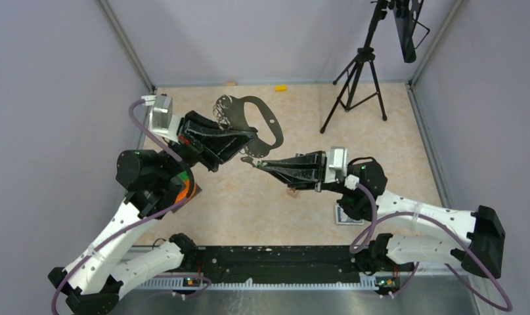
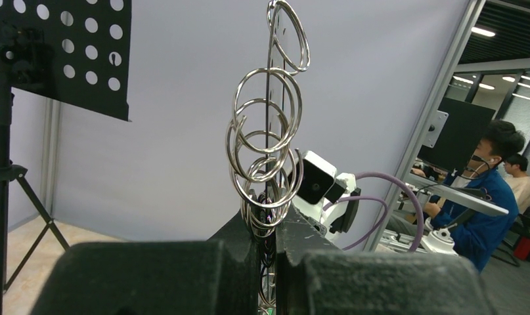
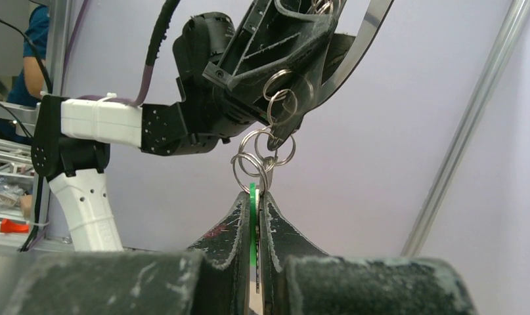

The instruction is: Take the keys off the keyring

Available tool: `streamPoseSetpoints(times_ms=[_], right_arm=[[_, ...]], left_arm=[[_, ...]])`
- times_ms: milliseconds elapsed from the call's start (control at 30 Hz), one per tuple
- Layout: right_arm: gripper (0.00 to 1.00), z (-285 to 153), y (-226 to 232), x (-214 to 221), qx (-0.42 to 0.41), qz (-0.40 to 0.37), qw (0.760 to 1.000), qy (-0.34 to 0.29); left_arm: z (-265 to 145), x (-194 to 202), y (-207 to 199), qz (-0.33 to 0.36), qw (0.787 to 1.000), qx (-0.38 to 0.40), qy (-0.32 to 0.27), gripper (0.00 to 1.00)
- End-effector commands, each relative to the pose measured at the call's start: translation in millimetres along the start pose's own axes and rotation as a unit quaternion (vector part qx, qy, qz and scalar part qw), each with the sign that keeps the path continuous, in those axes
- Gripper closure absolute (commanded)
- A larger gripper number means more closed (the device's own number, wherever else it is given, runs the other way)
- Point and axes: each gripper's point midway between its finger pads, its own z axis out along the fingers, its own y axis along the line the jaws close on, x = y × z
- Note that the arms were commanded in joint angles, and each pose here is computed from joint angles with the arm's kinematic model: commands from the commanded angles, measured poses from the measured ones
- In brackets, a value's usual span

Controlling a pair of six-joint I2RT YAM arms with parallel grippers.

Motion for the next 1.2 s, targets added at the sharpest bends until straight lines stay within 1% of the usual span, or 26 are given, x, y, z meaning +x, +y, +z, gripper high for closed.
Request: streamPoseSetpoints(times_ms=[0,233,600,933,1167], right_arm=[[1.0,9,2,-51,-0.021,-0.031,0.997,-0.062],[1.0,10,9,-65,-0.042,-0.036,0.995,-0.083],[1.0,10,12,-72,-0.049,-0.039,0.994,-0.088],[1.0,11,8,-48,-0.06,-0.087,0.994,-0.01],[1.0,5,10,-40,-0.073,-0.109,0.991,0.02]], left_arm=[[0,-23,-28,0.032,0.998,0.049,-0.027,1.0],[1,-20,-40,0.036,0.995,0.091,-0.02,1.0],[-1,-20,-46,0.037,0.993,0.108,-0.017,1.0],[2,-21,-35,0.033,0.996,0.075,-0.018,1.0],[3,-23,-32,0.033,0.997,0.065,-0.023,1.0]])
